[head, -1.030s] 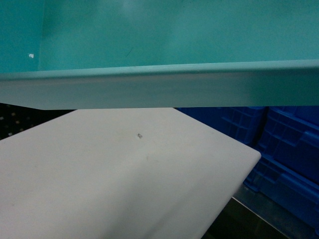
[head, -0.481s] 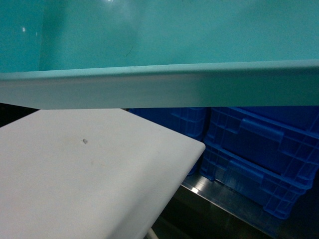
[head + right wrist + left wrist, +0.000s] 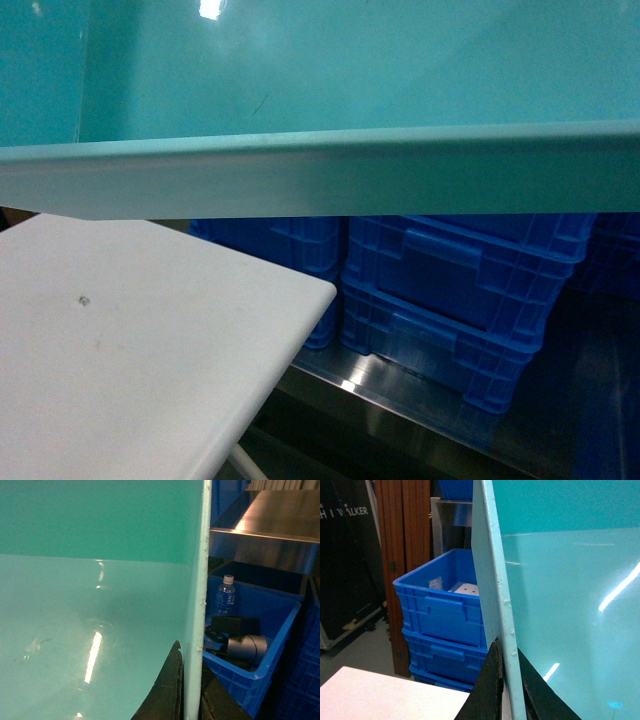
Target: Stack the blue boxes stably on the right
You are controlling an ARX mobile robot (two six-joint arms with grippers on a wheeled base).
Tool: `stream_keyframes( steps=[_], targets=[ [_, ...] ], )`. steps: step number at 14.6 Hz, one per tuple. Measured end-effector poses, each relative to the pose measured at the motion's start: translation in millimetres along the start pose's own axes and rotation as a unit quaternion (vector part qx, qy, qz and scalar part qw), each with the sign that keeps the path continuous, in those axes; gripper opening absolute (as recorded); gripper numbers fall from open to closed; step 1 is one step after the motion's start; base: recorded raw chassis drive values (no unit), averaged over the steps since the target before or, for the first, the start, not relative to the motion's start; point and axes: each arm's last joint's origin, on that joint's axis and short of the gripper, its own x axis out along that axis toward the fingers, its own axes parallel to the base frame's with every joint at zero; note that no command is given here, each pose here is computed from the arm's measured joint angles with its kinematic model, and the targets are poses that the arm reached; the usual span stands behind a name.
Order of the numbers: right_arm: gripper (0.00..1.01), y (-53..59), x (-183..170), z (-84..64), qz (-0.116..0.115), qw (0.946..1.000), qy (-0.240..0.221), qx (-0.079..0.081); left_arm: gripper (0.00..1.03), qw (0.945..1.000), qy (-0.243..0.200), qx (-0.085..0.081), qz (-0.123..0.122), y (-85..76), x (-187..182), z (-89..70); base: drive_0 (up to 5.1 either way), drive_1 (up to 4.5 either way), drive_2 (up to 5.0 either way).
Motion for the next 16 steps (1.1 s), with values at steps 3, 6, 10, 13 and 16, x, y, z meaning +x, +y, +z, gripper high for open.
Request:
stream_keyframes(
  steps=[3,6,10,13,16],
  targets=[
    [0.02,0.0,0.0,0.0,0.000,1.0000,0.000,0.000,0.02,1.0000,0.000,0.000,0.000,-0.1,0.0,0.0,-1.5,-1.51,-1.5],
    [0.02,0.1,0.8,-0.7,0.000,1.0000,0.002,0.001,0.02,1.0000,-0.001,0.003,0.001,0.4,-0.2,-0.1,2.8,-5.84,-1.8],
    [0.02,0.1,0.7,-0.9,0.000,1.0000,0.003,0.002,0.02,1.0000,0.001,0.004,0.001,0.4,-0.2,-0.4,3.0,-5.62,-1.9],
    [0.02,0.1,0.7,-0.8,-0.001,1.0000,0.002,0.002,0.02,1.0000,0.000,0.004,0.001,0.4,-0.2,-0.3,3.2,-5.39,-1.7],
    [0.02,0.0,0.8,-1.4,-0.002,1.0000,0.005,0.001,0.02,1.0000,0.002,0.004,0.001,0.3,0.5,-1.2,4.4,-4.21,-0.6]
  ],
)
